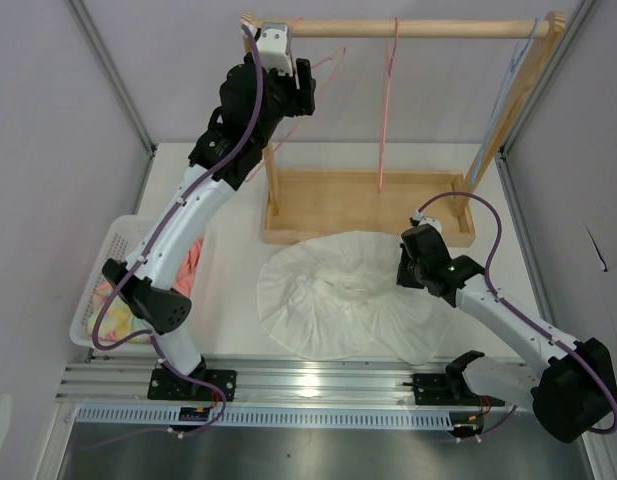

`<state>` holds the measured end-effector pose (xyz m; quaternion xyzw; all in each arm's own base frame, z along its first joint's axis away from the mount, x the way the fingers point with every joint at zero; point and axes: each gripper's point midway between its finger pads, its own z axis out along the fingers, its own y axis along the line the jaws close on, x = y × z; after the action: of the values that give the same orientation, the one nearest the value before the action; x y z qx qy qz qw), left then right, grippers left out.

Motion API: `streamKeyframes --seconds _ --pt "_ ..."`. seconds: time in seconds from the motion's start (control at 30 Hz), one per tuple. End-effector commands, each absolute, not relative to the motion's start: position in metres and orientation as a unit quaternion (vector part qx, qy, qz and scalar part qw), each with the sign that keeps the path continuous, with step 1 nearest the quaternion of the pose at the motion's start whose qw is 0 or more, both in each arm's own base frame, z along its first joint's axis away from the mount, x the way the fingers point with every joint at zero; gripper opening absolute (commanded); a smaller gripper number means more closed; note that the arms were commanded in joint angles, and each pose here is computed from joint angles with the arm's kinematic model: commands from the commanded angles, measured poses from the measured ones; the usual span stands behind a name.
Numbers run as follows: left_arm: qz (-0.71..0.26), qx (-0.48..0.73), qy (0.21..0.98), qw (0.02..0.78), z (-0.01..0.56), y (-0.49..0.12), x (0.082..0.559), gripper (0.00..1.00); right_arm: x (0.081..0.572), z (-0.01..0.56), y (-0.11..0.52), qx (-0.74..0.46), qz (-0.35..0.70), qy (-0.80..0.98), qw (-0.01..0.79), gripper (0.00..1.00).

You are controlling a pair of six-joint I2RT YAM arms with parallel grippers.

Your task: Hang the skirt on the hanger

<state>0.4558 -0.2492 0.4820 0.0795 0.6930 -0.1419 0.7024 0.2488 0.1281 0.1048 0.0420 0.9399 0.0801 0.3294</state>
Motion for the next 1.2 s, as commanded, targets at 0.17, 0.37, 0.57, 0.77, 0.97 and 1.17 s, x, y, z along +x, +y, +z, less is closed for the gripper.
streamKeyframes --seconds 0.17,0.37,0.57,0.77,0.97,1.17 --pt "-0.168 0.092 0.651 0.734 0.511 -0.257 0.46 0.67 0.254 0.111 0.129 0.036 0.085 0.937 0.338 0.0" --pt "-0.162 0.099 0.656 0.731 0.504 -0.26 0.468 0.67 0.254 0.11 0.128 0.036 0.084 0.937 0.337 0.0" --pt "-0.167 0.102 0.652 0.733 0.505 -0.261 0.473 0.61 0.254 0.109 0.126 0.034 0.081 0.937 0.337 0.0" --pt "-0.17 0.098 0.638 0.745 0.521 -0.259 0.473 0.32 0.254 0.111 0.126 0.035 0.084 0.937 0.338 0.0" --pt "-0.178 0.097 0.612 0.765 0.549 -0.251 0.464 0.0 0.255 0.11 0.125 0.034 0.082 0.937 0.337 0.0" --pt "-0.19 0.114 0.594 0.773 0.564 -0.249 0.456 0.0 0.256 0.109 0.126 0.032 0.081 0.937 0.338 0.0"
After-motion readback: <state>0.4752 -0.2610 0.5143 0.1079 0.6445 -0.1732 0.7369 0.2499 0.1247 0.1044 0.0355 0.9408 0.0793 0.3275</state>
